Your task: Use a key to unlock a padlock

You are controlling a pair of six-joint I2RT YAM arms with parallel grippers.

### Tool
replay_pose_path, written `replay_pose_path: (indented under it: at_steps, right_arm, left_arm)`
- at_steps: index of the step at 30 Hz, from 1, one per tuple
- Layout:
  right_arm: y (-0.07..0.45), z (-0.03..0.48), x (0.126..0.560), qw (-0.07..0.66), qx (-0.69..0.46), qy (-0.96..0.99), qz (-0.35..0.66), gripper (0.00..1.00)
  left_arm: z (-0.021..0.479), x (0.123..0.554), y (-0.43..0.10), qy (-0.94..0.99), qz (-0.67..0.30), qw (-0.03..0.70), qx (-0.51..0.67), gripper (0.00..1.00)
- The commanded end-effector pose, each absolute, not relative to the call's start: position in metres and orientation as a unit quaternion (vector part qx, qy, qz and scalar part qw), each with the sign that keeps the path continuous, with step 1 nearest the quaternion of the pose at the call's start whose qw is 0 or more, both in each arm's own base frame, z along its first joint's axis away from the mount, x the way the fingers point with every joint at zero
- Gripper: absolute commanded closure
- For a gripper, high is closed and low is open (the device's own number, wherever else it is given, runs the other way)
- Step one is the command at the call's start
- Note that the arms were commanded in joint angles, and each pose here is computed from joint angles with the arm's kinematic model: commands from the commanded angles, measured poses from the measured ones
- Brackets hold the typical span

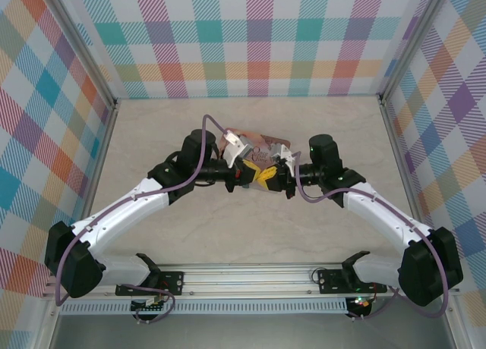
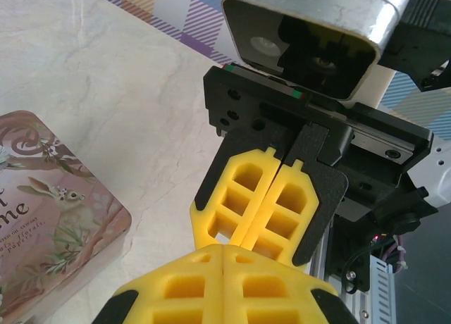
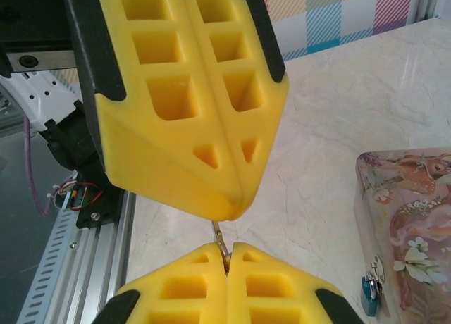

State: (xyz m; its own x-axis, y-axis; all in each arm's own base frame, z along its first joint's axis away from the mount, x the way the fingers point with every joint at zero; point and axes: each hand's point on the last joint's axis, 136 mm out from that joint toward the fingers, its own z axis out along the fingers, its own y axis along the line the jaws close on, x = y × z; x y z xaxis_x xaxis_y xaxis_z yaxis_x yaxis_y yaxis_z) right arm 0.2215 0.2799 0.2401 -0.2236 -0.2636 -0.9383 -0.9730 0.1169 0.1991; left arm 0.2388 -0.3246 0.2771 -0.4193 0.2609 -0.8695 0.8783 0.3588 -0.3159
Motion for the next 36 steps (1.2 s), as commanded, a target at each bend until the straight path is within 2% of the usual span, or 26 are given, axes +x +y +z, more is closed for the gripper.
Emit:
replay_pose_path:
  at_steps: [1,2,4,5,11,21,30,36]
  right_arm:
    - [0.281,0.251,0.222,0.401,-0.491,0.629,0.45,0.96]
    - [0.28,0.248,0.223,0.399,-0.486,0.638,0.444,0.96]
    - [0.276,0.24,0.229,0.397,-0.47,0.661,0.429,0.95]
    - [0.274,0.236,0.233,0.394,-0.461,0.674,0.421,0.95]
    - [0.269,0.198,0.26,0.347,-0.369,0.764,0.401,0.95]
    - [0.289,0.174,0.307,0.291,-0.251,0.794,0.471,0.95]
    - [0.288,0.15,0.351,0.291,-0.197,0.814,0.463,0.95]
    - [0.28,0.136,0.369,0.291,-0.173,0.827,0.448,0.95]
  left_arm:
    - [0.29,0.239,-0.324,0.723,-0.409,0.403,0.385,0.79]
    - [0.291,0.242,-0.321,0.728,-0.403,0.409,0.375,0.56]
    - [0.294,0.251,-0.313,0.738,-0.391,0.427,0.347,0.4]
    - [0.294,0.26,-0.306,0.749,-0.381,0.434,0.323,0.34]
    - [0.264,0.291,-0.262,0.801,-0.366,0.43,0.2,0.14]
    - [0.166,0.282,-0.252,0.832,-0.394,0.373,0.112,0.08]
    - [0.125,0.297,-0.272,0.834,-0.41,0.347,0.122,0.05]
    - [0.103,0.314,-0.275,0.839,-0.397,0.355,0.11,0.04]
